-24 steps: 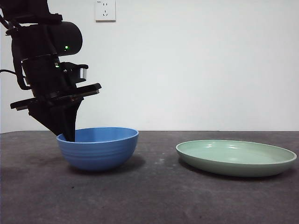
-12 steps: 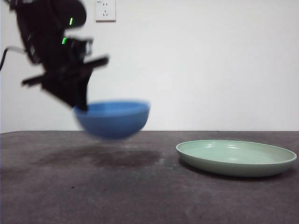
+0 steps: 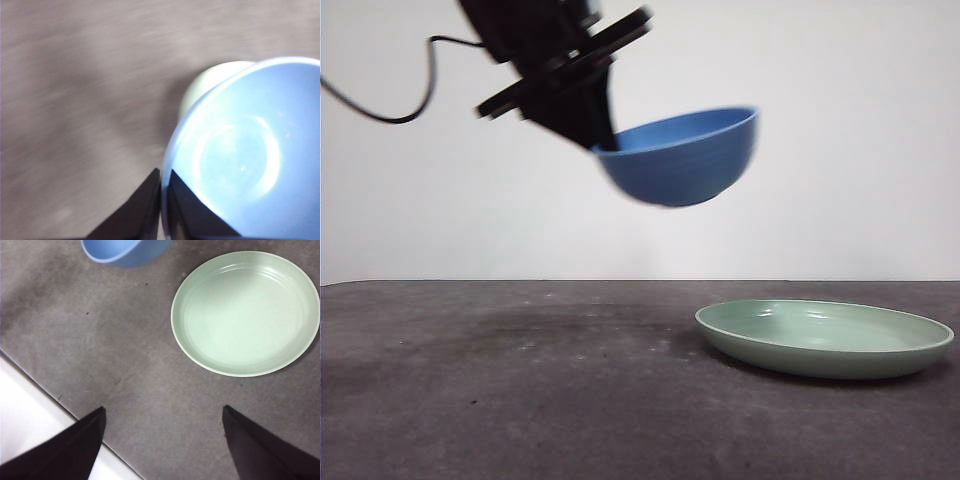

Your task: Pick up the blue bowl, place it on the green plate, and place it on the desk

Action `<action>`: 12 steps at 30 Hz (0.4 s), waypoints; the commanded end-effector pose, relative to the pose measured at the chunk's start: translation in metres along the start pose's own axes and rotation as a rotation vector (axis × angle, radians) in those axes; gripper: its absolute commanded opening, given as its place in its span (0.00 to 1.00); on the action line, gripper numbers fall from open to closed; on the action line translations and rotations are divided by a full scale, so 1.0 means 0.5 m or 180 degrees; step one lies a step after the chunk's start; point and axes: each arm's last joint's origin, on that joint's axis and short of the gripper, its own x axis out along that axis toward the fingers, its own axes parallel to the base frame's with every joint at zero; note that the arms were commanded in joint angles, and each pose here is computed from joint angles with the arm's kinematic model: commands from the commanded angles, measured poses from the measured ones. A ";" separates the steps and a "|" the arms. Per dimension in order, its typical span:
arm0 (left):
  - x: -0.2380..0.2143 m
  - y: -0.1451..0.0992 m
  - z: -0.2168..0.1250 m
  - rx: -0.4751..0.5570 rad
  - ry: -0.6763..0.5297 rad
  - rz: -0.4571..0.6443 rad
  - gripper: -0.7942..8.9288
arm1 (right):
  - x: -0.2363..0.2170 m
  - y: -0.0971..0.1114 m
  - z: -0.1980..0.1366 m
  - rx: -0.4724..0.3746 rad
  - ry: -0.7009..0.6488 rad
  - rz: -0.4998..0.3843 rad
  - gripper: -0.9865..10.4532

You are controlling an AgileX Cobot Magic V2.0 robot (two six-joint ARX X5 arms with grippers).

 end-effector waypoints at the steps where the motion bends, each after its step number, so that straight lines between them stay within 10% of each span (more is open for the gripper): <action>1: 0.032 -0.024 0.018 0.0023 -0.0027 -0.0083 0.10 | -0.007 0.004 0.007 0.0037 -0.0046 0.0011 0.41; 12: 0.183 -0.090 0.040 0.0159 0.0377 -0.0190 0.10 | -0.029 0.017 -0.010 -0.0020 -0.0159 -0.0009 0.41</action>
